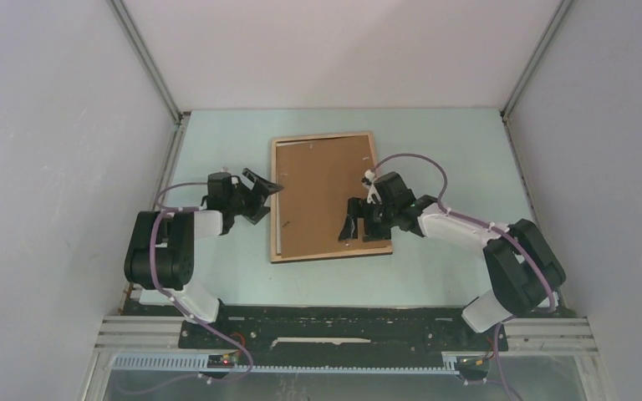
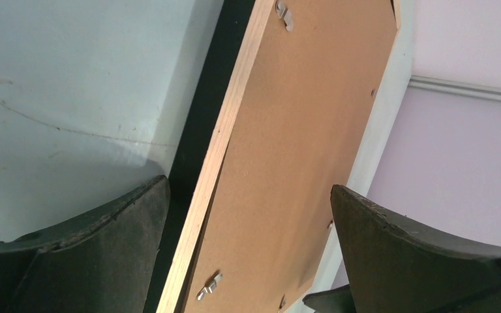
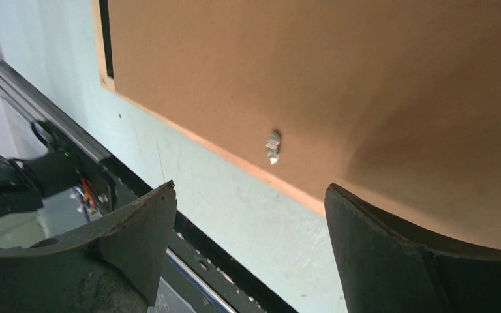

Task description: Put the photo into the frame

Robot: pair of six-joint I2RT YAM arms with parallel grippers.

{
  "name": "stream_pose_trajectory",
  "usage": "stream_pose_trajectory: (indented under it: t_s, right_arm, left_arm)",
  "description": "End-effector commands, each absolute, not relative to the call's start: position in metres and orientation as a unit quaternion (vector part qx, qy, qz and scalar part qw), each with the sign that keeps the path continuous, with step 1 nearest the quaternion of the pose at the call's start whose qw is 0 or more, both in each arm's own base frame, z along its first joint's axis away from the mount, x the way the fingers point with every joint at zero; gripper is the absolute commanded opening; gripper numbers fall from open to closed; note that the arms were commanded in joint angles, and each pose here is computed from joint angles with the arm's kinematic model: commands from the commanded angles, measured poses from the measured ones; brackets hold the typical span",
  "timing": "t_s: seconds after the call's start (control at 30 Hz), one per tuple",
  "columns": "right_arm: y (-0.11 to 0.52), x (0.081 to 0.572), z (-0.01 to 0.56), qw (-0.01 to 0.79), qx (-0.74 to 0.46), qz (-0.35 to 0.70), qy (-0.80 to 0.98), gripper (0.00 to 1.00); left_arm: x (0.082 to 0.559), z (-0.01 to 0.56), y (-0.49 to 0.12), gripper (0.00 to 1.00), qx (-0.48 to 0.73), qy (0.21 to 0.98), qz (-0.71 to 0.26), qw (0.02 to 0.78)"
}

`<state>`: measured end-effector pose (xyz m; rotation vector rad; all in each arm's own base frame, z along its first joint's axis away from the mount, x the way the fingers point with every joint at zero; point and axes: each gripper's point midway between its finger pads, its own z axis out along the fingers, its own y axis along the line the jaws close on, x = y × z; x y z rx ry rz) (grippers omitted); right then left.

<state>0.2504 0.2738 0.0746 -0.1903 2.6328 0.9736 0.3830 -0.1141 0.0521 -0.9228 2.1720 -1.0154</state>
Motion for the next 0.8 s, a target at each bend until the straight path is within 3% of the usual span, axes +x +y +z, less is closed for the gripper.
stream_pose_trajectory:
  t_s: [0.0,0.37,0.77]
  right_arm:
    - [0.279,0.227,0.080,0.179,-0.121,0.296,0.931,0.90]
    - [0.330,0.223,0.075,0.220,-0.184,0.227,0.931,0.86]
    - [0.345,0.211,0.056,0.202,-0.198,0.217,0.934,0.83]
  left_arm:
    - [0.380,0.066,-0.120,1.00,-0.331,0.805,-0.390,0.300]
    - [0.384,0.067,-0.124,1.00,-0.323,0.808,-0.392,0.299]
    - [0.386,0.068,-0.125,1.00,-0.321,0.806,-0.396,0.302]
